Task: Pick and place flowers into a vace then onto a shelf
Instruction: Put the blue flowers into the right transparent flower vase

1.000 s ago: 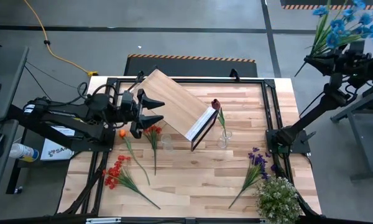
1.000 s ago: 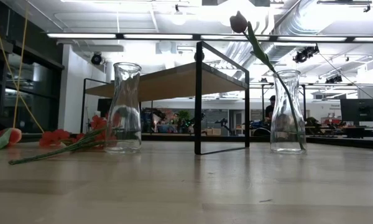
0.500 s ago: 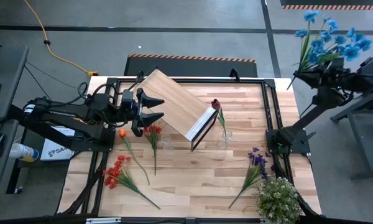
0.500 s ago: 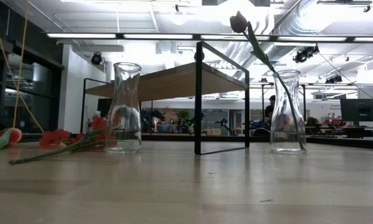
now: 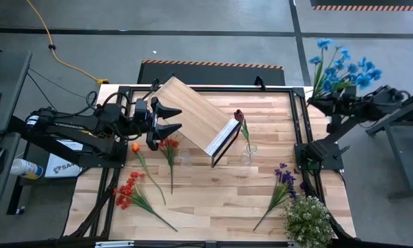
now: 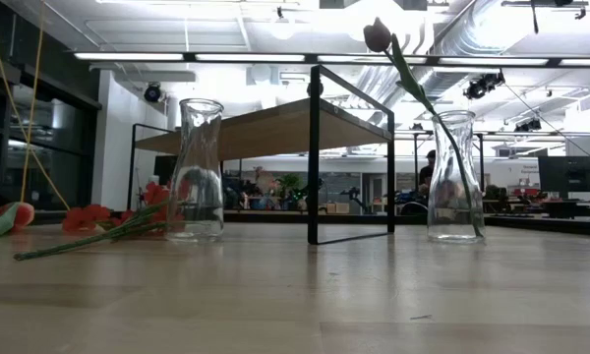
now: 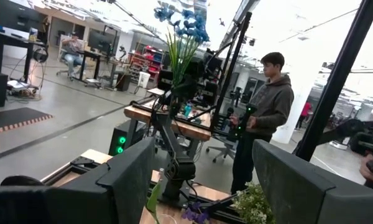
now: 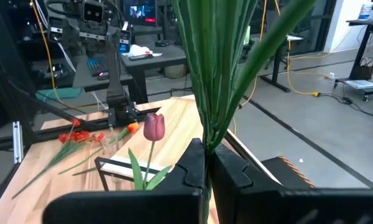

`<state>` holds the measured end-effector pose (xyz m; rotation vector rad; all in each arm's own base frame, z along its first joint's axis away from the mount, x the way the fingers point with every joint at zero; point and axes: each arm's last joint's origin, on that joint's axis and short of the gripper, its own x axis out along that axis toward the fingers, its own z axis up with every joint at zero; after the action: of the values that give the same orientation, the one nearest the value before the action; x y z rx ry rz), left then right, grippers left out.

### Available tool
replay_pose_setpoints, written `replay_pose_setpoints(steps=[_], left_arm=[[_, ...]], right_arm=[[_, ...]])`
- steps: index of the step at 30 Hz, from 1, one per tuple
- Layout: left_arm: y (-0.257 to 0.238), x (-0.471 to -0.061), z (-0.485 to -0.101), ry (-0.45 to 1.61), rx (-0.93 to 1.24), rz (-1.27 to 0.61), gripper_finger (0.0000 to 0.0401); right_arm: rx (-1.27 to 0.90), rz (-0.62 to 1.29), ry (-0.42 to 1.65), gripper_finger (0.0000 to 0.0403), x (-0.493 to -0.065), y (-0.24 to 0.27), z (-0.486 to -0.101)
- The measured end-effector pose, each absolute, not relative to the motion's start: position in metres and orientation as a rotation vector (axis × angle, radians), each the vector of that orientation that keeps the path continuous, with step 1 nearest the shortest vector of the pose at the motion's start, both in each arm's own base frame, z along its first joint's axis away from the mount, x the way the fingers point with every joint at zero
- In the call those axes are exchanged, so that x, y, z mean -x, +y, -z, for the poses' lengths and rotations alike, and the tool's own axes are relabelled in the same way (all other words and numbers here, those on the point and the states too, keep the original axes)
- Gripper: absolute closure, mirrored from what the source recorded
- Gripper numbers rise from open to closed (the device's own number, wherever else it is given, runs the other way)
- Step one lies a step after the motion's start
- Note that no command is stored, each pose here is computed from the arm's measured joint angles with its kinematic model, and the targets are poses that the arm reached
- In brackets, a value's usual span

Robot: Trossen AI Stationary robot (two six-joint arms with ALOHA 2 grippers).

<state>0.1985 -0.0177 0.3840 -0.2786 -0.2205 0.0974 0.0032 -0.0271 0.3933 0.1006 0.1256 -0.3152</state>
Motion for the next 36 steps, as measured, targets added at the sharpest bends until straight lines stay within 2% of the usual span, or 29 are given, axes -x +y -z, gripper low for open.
replay_pose_setpoints(steps=[21,36], left_arm=[[-0.018,-0.199,-0.384,-0.217,0.278,-0.098,0.0098],[-0.018,-0.199,-0.383,-0.212,0.277,-0.099,0.0098]], right_arm=[[-0.174,0.298,-0.116,0.0403,-0.048,0.007,-0.327],[-0.26,0.242,-0.224,0.0403,-0.069,0.024,-0.295]])
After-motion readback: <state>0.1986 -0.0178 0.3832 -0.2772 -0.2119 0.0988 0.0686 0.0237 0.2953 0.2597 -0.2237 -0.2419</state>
